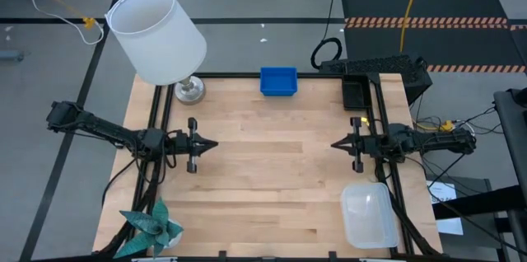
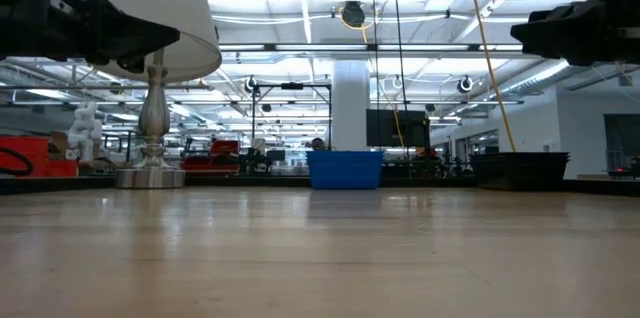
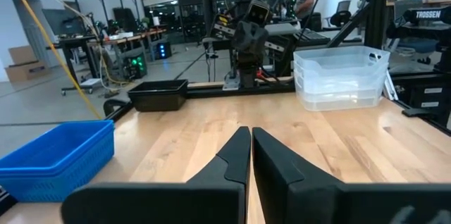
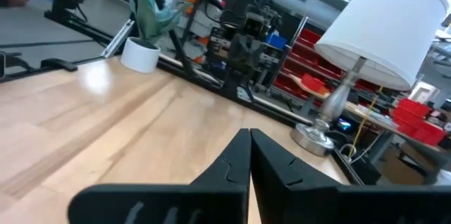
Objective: Stack baskets by color
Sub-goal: Return to Home Position
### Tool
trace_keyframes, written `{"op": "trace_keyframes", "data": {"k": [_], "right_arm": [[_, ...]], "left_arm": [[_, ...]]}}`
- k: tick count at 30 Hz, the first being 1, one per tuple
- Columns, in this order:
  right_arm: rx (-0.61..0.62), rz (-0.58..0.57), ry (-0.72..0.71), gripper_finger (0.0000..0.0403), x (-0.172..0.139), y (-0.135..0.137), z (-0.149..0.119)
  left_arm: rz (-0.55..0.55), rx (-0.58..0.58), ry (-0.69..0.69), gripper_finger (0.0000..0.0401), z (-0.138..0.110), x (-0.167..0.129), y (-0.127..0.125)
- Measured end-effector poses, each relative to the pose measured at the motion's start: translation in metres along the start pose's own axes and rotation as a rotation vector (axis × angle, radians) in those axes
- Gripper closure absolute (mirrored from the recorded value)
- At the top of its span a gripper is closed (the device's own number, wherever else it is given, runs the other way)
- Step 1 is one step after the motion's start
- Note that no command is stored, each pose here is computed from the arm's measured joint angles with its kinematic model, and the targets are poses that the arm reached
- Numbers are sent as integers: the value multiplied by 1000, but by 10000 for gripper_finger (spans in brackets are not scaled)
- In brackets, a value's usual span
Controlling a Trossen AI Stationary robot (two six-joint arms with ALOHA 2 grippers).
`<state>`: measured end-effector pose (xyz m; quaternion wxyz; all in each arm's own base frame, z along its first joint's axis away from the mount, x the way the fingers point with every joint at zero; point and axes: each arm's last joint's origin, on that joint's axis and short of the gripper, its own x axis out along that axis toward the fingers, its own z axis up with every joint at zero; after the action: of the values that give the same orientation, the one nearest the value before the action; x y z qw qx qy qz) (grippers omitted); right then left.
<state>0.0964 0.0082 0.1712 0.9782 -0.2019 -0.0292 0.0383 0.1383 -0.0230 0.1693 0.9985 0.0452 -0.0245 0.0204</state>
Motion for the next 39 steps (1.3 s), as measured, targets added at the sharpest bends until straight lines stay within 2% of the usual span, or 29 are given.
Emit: {"op": "trace_keyframes", "data": {"k": [7, 14, 18, 30, 39], "right_arm": [[1, 9, 21, 403, 0, 1, -2], [3, 11, 24, 403, 0, 1, -2], [3, 5, 14, 403, 0, 1, -1], [3, 4, 12, 403, 0, 0, -1], [3, 3, 10, 403, 0, 0, -1]], "left_arm": [[0, 0, 0, 397, 0, 0, 0], [12, 9, -4, 388, 1, -1, 1], [10, 20, 1, 398, 1, -3, 1], [-4, 47, -51, 396, 10, -15, 5], [24, 86, -97, 396, 15, -28, 12]]}}
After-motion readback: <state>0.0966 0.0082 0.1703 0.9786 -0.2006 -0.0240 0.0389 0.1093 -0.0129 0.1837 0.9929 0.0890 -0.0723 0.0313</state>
